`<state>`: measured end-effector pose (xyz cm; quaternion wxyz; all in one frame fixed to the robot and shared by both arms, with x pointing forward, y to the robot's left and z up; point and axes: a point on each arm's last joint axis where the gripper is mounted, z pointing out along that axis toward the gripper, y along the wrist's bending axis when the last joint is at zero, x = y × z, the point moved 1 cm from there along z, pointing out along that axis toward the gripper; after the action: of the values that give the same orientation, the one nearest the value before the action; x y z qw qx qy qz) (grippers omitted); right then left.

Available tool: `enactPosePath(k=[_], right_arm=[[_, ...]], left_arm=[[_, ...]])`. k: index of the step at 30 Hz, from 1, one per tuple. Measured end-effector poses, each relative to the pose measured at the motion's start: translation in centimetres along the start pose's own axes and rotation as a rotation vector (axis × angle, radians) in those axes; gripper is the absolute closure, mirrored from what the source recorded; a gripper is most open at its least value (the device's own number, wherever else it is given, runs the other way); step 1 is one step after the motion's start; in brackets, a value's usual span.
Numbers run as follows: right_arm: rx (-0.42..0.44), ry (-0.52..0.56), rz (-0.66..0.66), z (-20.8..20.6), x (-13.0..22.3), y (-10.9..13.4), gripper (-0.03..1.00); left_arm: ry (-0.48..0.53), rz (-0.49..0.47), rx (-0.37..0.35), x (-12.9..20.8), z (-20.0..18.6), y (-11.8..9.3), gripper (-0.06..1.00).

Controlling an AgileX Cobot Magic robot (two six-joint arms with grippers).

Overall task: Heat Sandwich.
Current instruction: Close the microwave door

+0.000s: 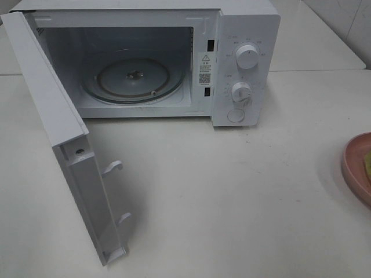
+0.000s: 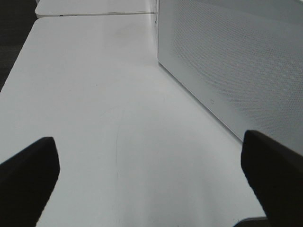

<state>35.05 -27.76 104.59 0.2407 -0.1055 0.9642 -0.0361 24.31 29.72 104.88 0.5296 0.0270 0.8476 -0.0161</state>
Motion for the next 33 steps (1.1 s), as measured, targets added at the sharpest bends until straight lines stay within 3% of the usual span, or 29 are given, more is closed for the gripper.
enactPosePath(k=[7,12,33], right_arm=[[-0.013,-0.155,0.022,-2.8,2.3,-0.7,0.20],[-0.031,-0.210,0.071,-2.9,4.5,-0.8,0.20],[0.064,-0.506,0.234,-4.8,10.2,-0.6,0.20]], left_arm=[[0.000,0.000,0.000,0.0,0.0,0.0,-0.04],[0.000,0.000,0.000,0.0,0.0,0.0,-0.04],[0.000,0.000,0.000,0.0,0.0,0.0,-0.04]])
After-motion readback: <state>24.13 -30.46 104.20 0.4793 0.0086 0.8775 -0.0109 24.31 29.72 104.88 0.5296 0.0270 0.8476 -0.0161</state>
